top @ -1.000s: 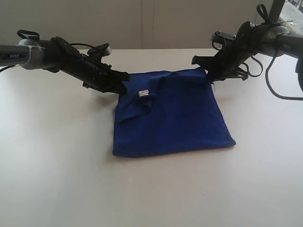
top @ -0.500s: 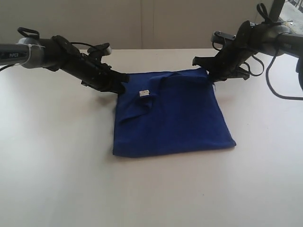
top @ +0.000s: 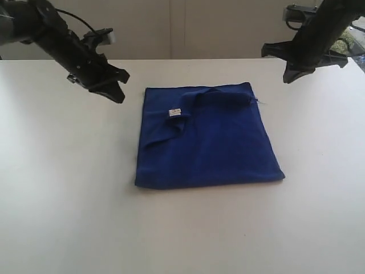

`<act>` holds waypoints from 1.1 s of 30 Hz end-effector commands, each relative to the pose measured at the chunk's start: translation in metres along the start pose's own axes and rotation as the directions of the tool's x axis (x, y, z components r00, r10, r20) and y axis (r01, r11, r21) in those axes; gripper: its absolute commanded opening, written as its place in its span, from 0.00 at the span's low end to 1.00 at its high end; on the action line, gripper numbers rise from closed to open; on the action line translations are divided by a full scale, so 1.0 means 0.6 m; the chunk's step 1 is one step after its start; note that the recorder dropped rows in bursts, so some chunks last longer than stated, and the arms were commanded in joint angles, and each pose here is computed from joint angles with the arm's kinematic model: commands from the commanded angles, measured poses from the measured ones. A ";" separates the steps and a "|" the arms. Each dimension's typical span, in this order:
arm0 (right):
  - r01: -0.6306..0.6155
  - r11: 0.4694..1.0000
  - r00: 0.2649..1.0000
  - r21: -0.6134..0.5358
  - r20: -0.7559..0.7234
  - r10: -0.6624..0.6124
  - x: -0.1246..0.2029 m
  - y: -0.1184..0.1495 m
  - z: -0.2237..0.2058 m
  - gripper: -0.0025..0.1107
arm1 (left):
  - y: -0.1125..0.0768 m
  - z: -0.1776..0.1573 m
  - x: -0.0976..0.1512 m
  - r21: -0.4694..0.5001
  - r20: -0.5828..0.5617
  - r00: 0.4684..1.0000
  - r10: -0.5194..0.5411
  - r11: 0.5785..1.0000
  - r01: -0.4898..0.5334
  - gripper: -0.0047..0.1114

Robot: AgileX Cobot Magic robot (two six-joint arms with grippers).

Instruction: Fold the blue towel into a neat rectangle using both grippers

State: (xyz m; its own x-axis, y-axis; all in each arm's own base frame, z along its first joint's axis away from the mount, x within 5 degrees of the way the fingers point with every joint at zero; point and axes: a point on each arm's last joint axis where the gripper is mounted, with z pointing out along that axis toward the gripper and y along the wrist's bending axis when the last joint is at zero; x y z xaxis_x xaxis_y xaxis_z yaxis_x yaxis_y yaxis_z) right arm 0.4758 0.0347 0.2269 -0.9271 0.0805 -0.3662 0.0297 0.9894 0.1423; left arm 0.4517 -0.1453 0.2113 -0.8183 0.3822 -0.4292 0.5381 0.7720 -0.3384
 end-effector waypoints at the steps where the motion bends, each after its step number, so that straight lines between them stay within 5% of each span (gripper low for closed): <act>1: 0.067 0.998 0.997 -0.009 -0.031 -0.067 0.093 0.031 -0.068 0.02 | -0.086 -0.056 0.045 -0.050 -0.114 0.993 0.019 0.998 -0.025 0.04; 5: 0.113 0.993 0.993 -0.022 -0.039 -0.114 0.204 0.049 -0.087 0.02 | -0.167 -0.053 0.112 -0.056 -0.114 0.993 0.010 0.998 -0.016 0.04; 10: 0.113 0.993 0.990 -0.015 -0.085 -0.114 0.259 0.041 -0.055 0.02 | -0.224 0.000 0.153 -0.055 -0.099 0.994 0.046 0.997 -0.052 0.04; 23: 0.129 0.992 0.978 -0.013 -0.166 -0.130 0.283 0.033 0.038 0.02 | -0.195 0.095 0.178 -0.090 -0.167 0.985 -0.033 0.996 0.018 0.04; 33: 0.121 0.993 0.965 -0.006 -0.232 -0.119 0.294 0.030 0.048 0.02 | -0.182 0.108 0.193 -0.118 -0.247 0.968 0.036 0.991 -0.067 0.04</act>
State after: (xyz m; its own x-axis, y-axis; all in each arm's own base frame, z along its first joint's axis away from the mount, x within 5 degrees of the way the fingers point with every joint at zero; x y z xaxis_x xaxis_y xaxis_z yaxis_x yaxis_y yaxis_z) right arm 0.3261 0.0706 0.1395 -0.9823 -0.0608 -0.1771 -0.0803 0.9912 0.1050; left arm 0.3161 -0.2214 0.1497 -0.8427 0.4679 -0.2661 0.5277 0.8159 -0.2363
